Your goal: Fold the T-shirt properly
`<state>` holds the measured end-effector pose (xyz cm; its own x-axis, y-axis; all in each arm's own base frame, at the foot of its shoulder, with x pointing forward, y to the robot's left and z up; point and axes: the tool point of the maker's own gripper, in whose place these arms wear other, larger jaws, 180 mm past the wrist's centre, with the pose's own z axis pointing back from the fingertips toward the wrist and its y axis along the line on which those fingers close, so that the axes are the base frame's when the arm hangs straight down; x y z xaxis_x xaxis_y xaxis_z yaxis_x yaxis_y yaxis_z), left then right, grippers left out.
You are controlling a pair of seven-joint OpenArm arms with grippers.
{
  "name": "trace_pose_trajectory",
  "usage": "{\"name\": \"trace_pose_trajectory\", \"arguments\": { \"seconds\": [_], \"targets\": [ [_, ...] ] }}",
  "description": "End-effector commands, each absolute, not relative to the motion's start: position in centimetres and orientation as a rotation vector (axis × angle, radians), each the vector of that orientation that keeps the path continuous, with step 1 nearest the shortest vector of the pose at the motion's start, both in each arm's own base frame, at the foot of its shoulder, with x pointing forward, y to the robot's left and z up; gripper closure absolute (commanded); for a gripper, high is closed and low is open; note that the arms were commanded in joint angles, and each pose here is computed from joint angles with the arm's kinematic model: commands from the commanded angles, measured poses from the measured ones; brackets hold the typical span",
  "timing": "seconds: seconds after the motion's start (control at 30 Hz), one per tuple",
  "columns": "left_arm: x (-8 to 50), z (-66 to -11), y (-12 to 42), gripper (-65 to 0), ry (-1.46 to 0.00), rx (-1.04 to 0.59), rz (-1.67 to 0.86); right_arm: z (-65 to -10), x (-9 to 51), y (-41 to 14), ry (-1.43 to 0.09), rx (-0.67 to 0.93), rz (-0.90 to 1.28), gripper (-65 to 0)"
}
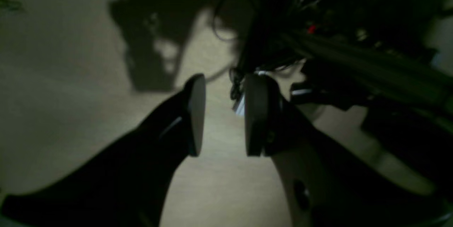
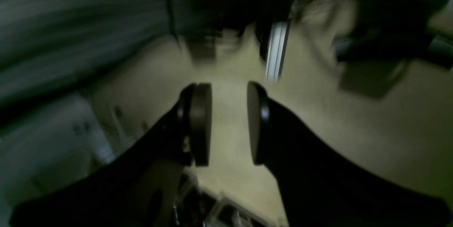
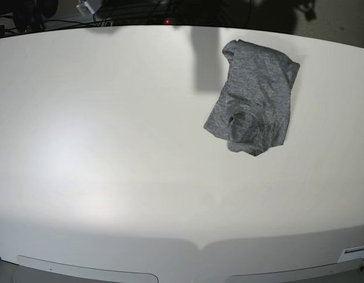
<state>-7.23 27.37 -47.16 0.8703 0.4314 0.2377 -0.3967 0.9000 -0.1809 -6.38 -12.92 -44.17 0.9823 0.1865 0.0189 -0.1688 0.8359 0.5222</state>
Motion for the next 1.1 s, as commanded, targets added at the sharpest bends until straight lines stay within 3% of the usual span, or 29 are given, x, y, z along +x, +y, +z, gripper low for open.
{"name": "trace_pose_trajectory", "arguments": {
  "seconds": [0.0,0.13,0.37,0.53,0.67,0.8,1.07],
  "targets": [
    [-7.9,-48.2,27.5,-18.0,-0.27,-0.127,0.434,-44.9,-7.9,-12.9,0.073,0.553,0.214,-18.0],
    [-11.8,-53.2,25.6,-18.0,-0.098,-0.131,0.389,-49.1,-14.0,-12.9,0.282,0.531,0.38,-18.0],
    [-10.9,-57.0,24.8,-18.0,-0.216,-0.109,0.403,-54.0,-12.7,-17.3,0.338,0.467,0.413,-18.0],
    [-8.8,-59.0,26.4,-18.0,-0.27,-0.005,0.413,-57.7,-6.1,-17.8,0.13,0.435,0.283,-18.0],
    [-7.4,-60.5,26.1,-18.0,-0.26,-0.001,0.453,-60.7,-3.7,-18.6,0.061,0.294,0.221,-18.0],
    [-7.3,-61.3,25.7,-18.0,-0.238,-0.008,0.476,-62.4,-3.3,-20.2,0.041,0.172,0.204,-18.0],
    [-6.8,-61.2,25.9,-18.0,-0.271,0.0,0.478,-62.5,-3.4,-20.4,0.046,0.164,0.195,-18.0]
  ]
}}
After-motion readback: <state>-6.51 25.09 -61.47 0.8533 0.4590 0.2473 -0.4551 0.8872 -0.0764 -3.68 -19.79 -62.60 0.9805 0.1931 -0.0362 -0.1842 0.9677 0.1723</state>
